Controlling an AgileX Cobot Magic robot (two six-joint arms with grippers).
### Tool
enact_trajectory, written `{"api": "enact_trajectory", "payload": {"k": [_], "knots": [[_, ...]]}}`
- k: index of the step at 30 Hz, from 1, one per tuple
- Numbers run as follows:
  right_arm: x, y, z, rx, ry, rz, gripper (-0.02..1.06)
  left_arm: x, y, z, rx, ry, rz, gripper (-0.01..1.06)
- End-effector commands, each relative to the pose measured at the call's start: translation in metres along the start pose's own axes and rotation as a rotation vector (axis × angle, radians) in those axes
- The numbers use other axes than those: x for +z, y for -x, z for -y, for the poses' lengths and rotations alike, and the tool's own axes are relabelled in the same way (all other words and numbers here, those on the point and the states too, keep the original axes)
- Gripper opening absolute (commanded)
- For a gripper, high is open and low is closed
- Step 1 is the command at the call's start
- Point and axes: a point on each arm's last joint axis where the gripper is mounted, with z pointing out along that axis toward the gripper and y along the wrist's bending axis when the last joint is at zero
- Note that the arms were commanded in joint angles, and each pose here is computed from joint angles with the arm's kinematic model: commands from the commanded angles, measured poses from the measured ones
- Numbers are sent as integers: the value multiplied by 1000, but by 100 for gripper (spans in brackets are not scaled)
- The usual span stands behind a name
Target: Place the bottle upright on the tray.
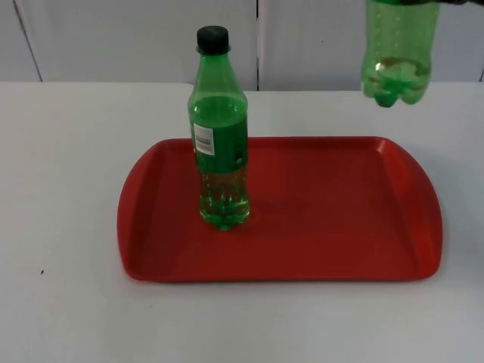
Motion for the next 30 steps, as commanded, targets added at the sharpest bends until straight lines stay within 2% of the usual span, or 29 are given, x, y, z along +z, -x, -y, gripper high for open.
{"api": "enact_trajectory", "payload": {"k": [1,3,7,12,15,19,26,30], "knots": [[2,-3,-4,-16,63,89,0,-1,0,0,-5,5,10,105],[3,-7,-4,-14,67,120,0,-1,0,0,-5,5,10,105],[6,-17,1,-32,20,193,0,-1,0,0,-5,5,10,105],[4,-47,16,-60,-23,121,0,-1,0,0,-5,5,10,105],[4,-58,19,-51,-32,95,0,-1,0,0,-4,6,10,105],[5,-72,20,-79,-31,62,0,-1,0,0,-4,6,10,105],[16,-91,22,-50,-30,40,0,-1,0,0,-4,6,10,105],[26,-104,24,-23,-62,38,0,-1,0,0,-4,6,10,105]]}}
